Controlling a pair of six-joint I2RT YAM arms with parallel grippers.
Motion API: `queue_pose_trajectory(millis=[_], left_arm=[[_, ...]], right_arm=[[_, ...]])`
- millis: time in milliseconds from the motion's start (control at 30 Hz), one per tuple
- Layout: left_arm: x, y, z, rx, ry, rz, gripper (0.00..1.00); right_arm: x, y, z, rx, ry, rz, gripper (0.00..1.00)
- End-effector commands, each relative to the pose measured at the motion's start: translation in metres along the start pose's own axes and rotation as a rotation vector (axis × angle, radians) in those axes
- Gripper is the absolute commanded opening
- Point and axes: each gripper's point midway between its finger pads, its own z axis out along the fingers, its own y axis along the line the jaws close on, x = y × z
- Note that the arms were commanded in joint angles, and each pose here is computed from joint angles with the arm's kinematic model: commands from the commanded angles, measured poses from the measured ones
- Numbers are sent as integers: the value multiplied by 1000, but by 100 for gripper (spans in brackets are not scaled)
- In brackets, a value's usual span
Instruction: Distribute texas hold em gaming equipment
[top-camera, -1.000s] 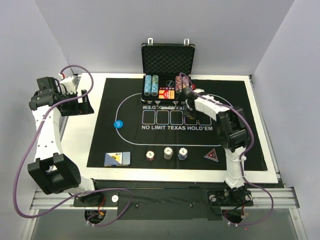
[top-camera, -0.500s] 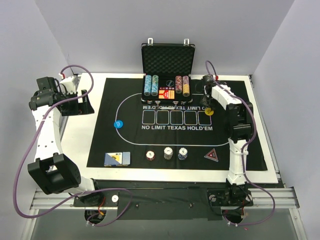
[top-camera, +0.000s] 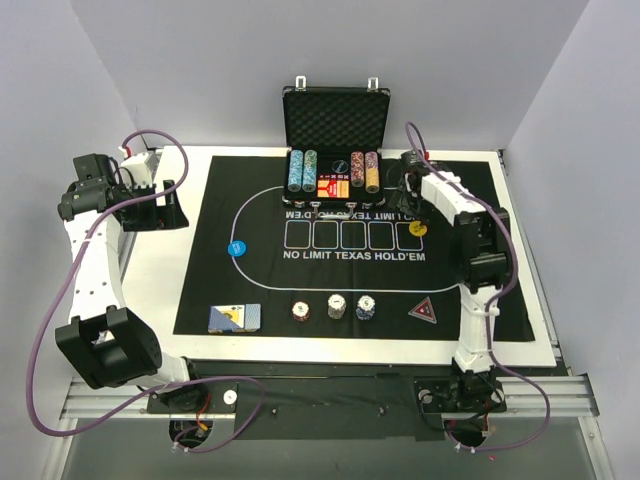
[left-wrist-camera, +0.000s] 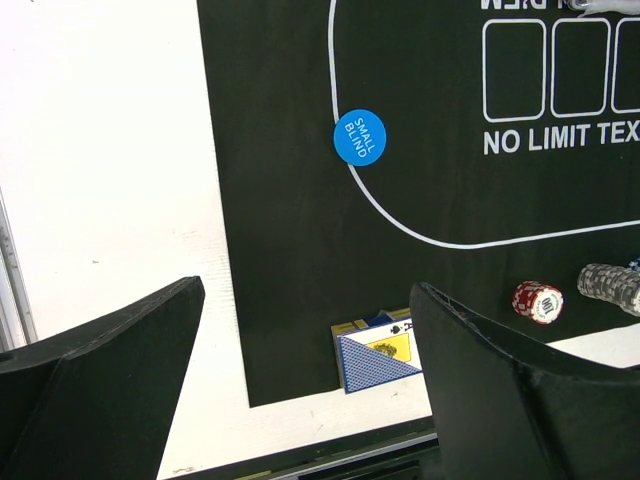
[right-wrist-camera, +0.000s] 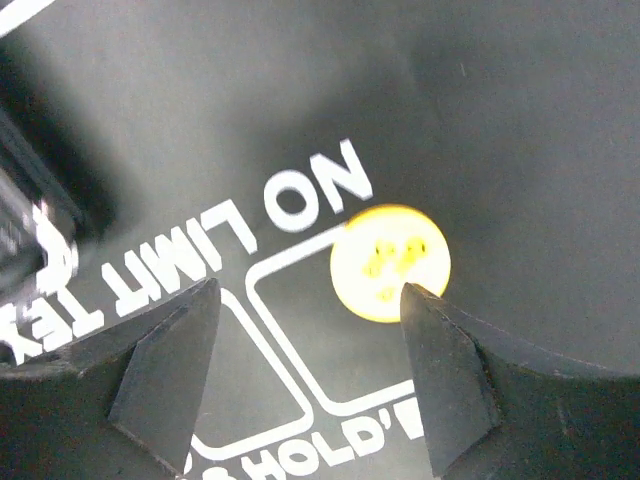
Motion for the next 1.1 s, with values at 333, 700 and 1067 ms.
queue_pose_trajectory(millis=[333, 700, 1067], left_arm=[[-7, -4, -12, 8, -49, 31, 96], [-11, -1, -15, -11, -52, 29, 96], [-14, -1, -11, -2, -50, 20, 96]], right_arm=[[59, -49, -32, 23, 26, 3, 53], [50, -52, -5, 59, 56, 21, 36], [21, -58, 7, 73, 69, 42, 32]])
